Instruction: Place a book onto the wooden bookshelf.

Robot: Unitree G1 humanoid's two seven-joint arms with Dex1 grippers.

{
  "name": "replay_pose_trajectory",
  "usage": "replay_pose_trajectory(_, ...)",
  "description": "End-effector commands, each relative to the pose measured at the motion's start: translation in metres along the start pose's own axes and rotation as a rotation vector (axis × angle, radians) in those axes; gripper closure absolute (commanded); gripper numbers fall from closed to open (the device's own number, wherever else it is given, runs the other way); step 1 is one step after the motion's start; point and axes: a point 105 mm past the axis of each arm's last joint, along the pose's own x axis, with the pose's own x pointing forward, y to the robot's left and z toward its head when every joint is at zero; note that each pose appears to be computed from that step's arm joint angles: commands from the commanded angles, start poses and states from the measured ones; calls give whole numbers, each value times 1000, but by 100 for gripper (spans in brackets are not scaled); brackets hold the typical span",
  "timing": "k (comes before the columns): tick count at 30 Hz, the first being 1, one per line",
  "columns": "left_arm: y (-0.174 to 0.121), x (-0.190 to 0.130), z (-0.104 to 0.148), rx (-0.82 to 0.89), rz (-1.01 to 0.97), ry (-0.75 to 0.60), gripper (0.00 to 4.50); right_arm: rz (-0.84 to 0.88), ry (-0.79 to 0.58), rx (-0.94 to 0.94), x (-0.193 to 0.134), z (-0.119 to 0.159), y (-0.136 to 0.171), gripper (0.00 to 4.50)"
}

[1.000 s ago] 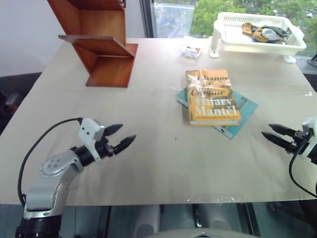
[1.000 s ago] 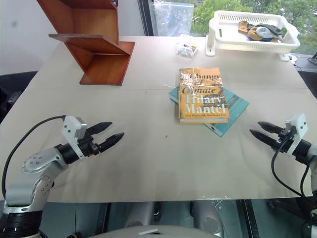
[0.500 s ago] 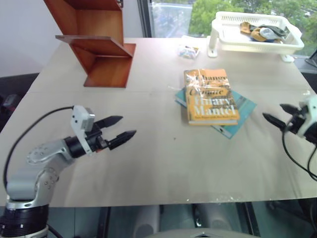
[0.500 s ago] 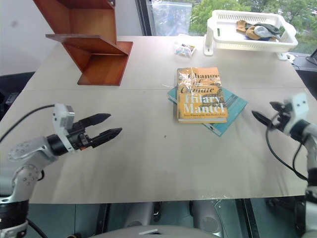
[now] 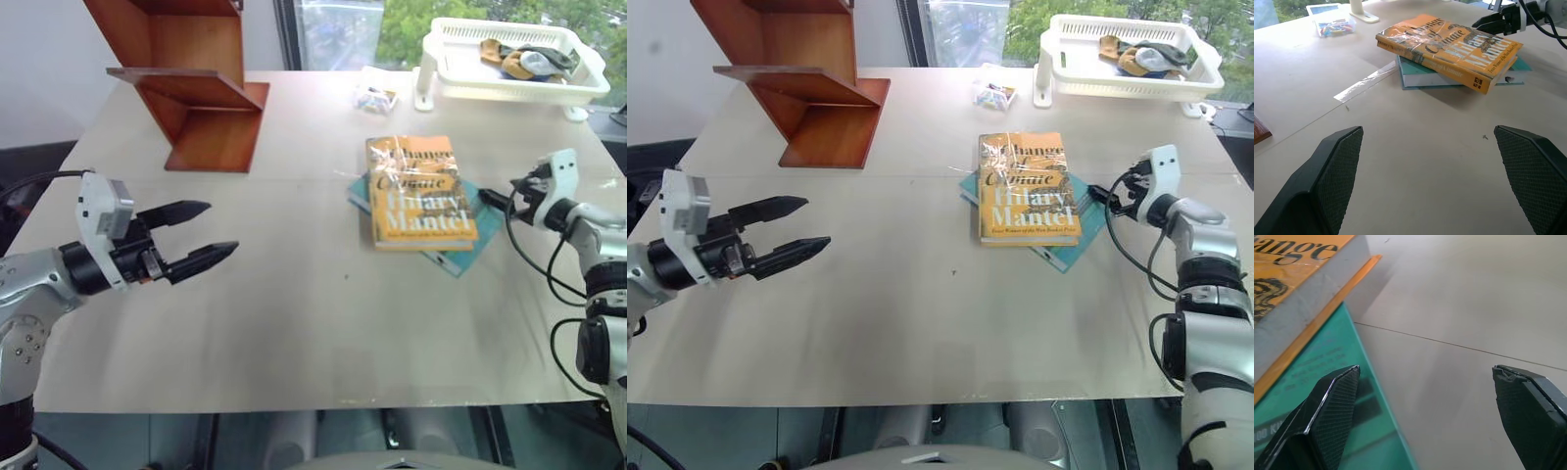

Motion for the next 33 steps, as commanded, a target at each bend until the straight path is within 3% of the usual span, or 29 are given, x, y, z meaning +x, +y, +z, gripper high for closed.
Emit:
replay_pose_trajectory(1, -7, -4, 9, 41, 7, -15, 0, 97, 78, 21, 6, -20, 15, 6)
replay_pose_trajectory(10, -8, -7, 5, 38, 51, -9, 0, 402, 38, 34, 11, -26, 63, 6)
replay_pose_trajectory(16, -5, -8, 4, 44, 53, 6, 0, 515, 23, 16, 11, -32, 88, 6)
replay_pose_trajectory(26, -5, -5, 3, 42, 36, 12, 0, 617, 52, -22, -2, -38, 128, 6)
replay_pose_trajectory(33, -4, -3, 4, 56, 21, 18, 0, 545, 1, -32, -11, -14, 117, 6)
